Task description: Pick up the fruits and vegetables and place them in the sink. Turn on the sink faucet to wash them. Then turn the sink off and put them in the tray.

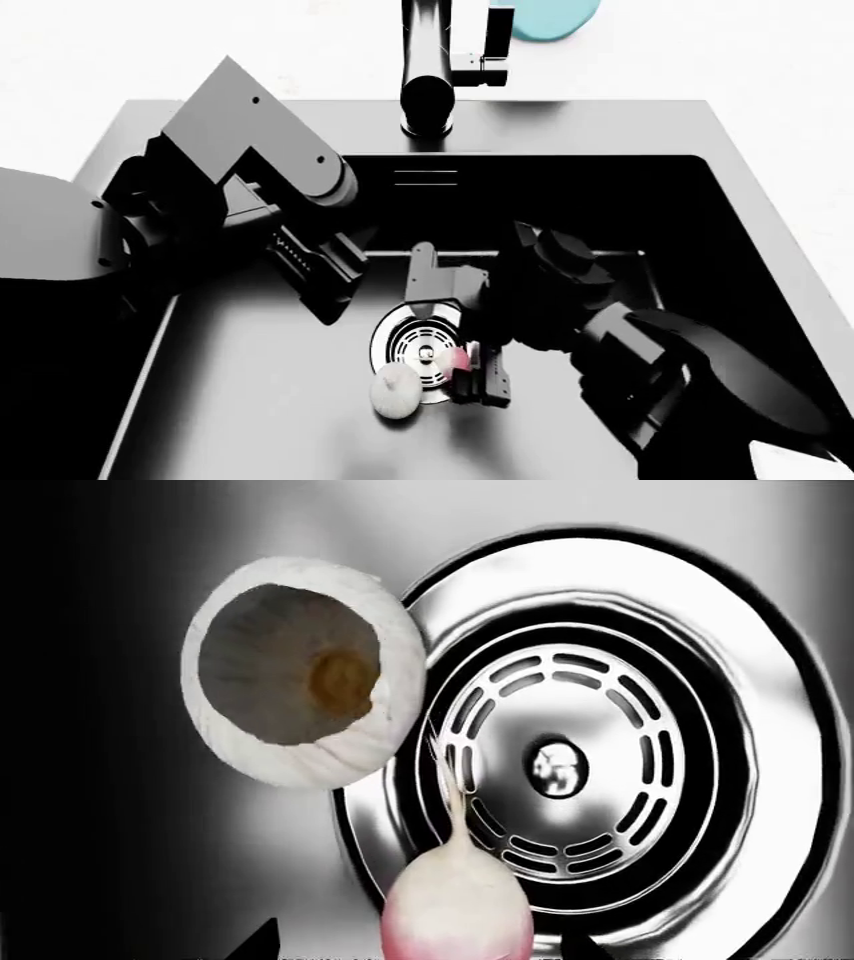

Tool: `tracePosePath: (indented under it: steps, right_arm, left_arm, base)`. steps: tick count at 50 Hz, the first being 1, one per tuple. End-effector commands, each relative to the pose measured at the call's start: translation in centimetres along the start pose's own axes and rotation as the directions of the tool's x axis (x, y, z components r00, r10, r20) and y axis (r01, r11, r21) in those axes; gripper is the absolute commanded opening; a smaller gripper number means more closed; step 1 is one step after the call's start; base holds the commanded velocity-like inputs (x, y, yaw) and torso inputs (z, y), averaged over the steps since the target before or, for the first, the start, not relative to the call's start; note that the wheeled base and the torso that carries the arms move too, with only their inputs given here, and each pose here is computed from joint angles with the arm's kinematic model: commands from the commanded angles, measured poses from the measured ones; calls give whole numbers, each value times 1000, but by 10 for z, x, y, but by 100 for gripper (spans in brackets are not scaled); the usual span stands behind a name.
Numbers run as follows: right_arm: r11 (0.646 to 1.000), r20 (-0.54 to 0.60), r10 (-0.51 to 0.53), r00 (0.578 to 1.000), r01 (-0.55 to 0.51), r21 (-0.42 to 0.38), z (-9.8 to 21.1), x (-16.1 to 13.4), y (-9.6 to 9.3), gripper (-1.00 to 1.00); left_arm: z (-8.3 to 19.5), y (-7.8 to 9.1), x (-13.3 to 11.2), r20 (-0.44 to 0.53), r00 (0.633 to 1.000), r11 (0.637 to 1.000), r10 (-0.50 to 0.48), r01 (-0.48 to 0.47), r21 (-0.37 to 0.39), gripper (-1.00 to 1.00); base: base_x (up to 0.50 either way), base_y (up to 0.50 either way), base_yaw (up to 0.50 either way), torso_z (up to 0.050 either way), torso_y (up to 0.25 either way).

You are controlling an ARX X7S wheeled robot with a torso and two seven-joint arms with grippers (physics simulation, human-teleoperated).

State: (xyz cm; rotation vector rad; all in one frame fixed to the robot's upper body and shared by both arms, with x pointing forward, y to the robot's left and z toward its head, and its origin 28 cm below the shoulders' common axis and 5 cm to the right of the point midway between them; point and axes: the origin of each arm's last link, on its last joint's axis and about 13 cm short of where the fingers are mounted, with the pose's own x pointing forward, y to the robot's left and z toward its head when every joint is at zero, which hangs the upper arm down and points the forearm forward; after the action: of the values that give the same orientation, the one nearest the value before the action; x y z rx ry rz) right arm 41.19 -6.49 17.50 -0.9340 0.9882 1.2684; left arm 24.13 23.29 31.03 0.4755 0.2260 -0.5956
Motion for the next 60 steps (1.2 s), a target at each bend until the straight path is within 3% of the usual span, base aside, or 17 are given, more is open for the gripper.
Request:
tracePosePath:
  steps: [1, 10, 11, 22, 35, 42, 48, 58, 60]
  right_arm:
    - [1000, -26, 9, 1000, -9, 27, -5, 6, -3, 100]
    - [1000, -14, 10, 1000, -10, 30, -4, 7, -4, 100]
    - [999, -12, 13, 1000, -12, 30, -4, 7, -4, -100]
    - [1000, -3, 5, 1000, -5, 26, -5, -1, -1, -100]
    - [987, -45, -125, 991, 129, 99, -30, -54, 18, -100]
    - [965, -74, -199, 977, 208, 160, -43, -84, 31, -100]
    - [943, -67, -262, 963, 270, 196, -47, -103, 40, -100]
    - [939, -64, -271, 960, 278, 203, -47, -106, 42, -100]
    - [941, -61, -268, 961, 275, 196, -46, -104, 41, -100]
  left_arm:
    - [0, 0, 1, 0, 1000, 1000, -1, 1, 1, 100]
    - [0, 0, 0, 0, 1000, 1000, -1, 1, 2, 100]
    - [0, 0, 0, 0, 1000, 1000, -1, 1, 2, 100]
    - [1, 0, 0, -2, 1000, 1000, -4, 4, 4, 100]
    - [1, -3, 2, -62, 998, 999, -25, 27, 26, 100]
    - [3, -6, 7, -163, 976, 988, -142, 151, 43, 100]
    - [5, -8, 12, -282, 935, 964, -215, 249, 89, 100]
    - [5, -8, 14, -303, 925, 960, -229, 267, 89, 100]
    - [6, -9, 19, -329, 901, 933, -281, 338, 127, 100]
  base:
    - [0, 0, 0, 0, 0]
    - [0, 0, 0, 0, 0]
    - [0, 0, 0, 0, 0]
    - [0, 0, 0, 0, 0]
    - [0, 0, 0, 0, 0]
    - [0, 0, 0, 0, 0]
    - [0, 0, 0, 0, 0]
    - [0, 0, 0, 0, 0]
    - [0, 0, 0, 0, 0]
